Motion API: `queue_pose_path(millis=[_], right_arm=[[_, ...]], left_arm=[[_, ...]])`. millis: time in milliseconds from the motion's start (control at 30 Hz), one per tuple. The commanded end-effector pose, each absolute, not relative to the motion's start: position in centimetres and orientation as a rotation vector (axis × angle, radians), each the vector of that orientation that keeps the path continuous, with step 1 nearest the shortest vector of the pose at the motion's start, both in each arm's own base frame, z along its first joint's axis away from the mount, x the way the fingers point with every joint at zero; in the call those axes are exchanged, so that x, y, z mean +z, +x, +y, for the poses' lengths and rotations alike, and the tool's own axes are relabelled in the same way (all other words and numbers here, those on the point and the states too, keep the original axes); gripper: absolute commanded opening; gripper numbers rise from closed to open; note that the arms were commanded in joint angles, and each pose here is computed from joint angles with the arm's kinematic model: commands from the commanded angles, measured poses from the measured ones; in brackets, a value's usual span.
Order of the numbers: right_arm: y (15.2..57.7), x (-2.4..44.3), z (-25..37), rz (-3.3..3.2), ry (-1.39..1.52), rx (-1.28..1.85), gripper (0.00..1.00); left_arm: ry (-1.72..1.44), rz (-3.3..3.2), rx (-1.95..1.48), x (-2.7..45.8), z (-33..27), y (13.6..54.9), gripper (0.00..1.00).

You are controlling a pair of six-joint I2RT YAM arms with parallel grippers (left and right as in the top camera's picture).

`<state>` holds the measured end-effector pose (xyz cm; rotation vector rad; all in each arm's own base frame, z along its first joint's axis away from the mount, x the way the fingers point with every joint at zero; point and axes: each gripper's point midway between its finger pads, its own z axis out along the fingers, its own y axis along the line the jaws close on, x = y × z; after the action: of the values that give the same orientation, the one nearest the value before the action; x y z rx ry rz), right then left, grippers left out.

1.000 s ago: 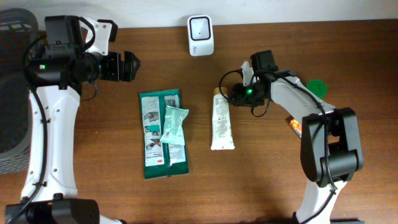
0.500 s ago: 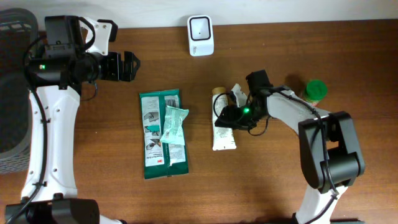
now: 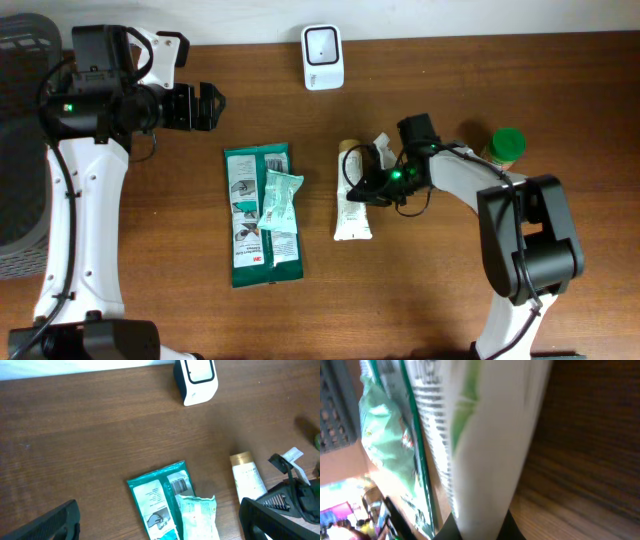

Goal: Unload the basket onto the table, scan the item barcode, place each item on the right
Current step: 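Hold the Pantene tube over the scanner with the right gripper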

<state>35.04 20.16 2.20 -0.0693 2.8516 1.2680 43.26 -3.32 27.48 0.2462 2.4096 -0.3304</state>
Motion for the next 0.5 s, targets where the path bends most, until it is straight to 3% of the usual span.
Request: queue_pose_path(millis=[0, 67, 200, 367, 467], right_arm=[[35.0, 9.3, 20.3, 2.611, -0.278, 1.403, 0.05], [34.7, 17.0, 19.1, 2.416, -0.341, 1.398, 0.04], [31.9, 26.8, 16.4, 2.209, -0.277, 1.477, 0.04], [30.7, 29.9, 15.1, 2.135, -0.241, 1.525, 0.04], [33.2, 29.4, 14.9, 2.206, -0.190, 1.393, 0.04]], left_arm=[[0.261, 2.393, -0.317, 28.1, -3.1, 43.2, 0.99], [0.262, 2.393, -0.317, 28.1, -3.1, 43.2, 0.99], [0.262, 2.393, -0.317, 28.1, -3.1, 43.2, 0.99], [0.262, 2.393, -0.317, 28.1, -3.1, 43.2, 0.99], [0.262, 2.393, -0.317, 28.1, -3.1, 43.2, 0.99]])
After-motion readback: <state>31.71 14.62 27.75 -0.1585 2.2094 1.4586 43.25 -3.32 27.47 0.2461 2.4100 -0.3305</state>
